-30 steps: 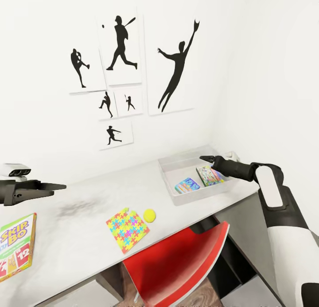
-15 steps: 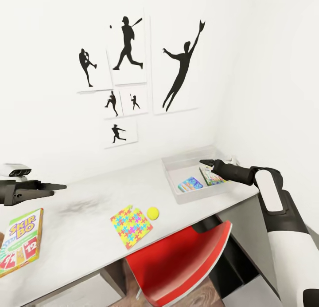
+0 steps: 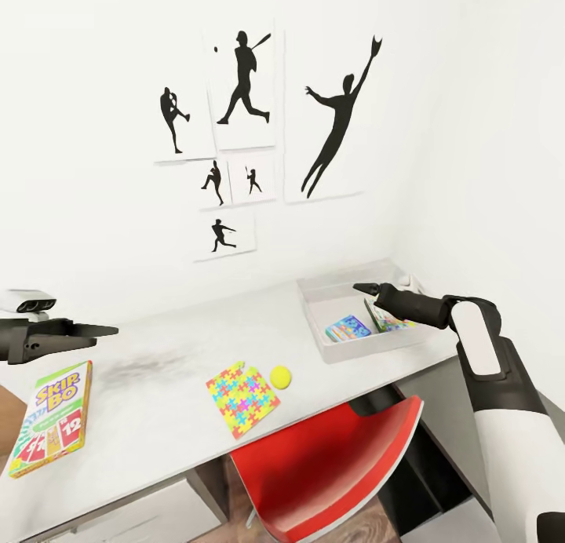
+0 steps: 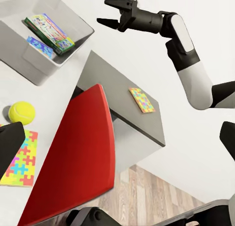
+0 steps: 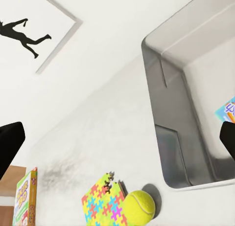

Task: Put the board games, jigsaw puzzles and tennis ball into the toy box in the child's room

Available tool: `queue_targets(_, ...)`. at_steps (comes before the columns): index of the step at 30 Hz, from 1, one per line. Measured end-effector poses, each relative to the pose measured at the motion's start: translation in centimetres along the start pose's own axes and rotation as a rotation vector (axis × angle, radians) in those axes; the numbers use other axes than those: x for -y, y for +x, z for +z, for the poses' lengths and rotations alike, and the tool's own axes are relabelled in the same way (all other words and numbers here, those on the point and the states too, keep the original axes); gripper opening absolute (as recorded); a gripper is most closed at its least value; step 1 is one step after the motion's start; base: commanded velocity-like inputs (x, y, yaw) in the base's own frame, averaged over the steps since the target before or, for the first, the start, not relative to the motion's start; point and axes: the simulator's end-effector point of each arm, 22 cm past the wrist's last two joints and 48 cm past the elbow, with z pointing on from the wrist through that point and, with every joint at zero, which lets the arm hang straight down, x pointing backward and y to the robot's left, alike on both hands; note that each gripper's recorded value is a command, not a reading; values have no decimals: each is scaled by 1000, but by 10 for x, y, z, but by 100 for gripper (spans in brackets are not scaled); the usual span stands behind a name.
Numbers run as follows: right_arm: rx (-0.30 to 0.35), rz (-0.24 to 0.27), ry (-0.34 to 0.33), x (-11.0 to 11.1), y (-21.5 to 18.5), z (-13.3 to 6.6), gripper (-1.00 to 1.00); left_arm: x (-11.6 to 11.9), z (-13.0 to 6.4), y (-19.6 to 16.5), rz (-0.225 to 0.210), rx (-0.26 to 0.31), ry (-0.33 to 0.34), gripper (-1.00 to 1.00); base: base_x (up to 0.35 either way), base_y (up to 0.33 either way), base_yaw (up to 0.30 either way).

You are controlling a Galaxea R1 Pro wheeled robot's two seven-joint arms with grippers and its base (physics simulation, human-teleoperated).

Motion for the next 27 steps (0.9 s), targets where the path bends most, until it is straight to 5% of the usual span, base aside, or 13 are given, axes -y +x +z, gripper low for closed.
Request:
queue_targets(9,1,-1,-2,-1,-1,-1,100,1,0,0,2,1,0,100,0,0,52)
queue_targets(27,6,-9,-9,-9,-2,-2,100,6,-2,-2,12,4,0,100,0,0,260)
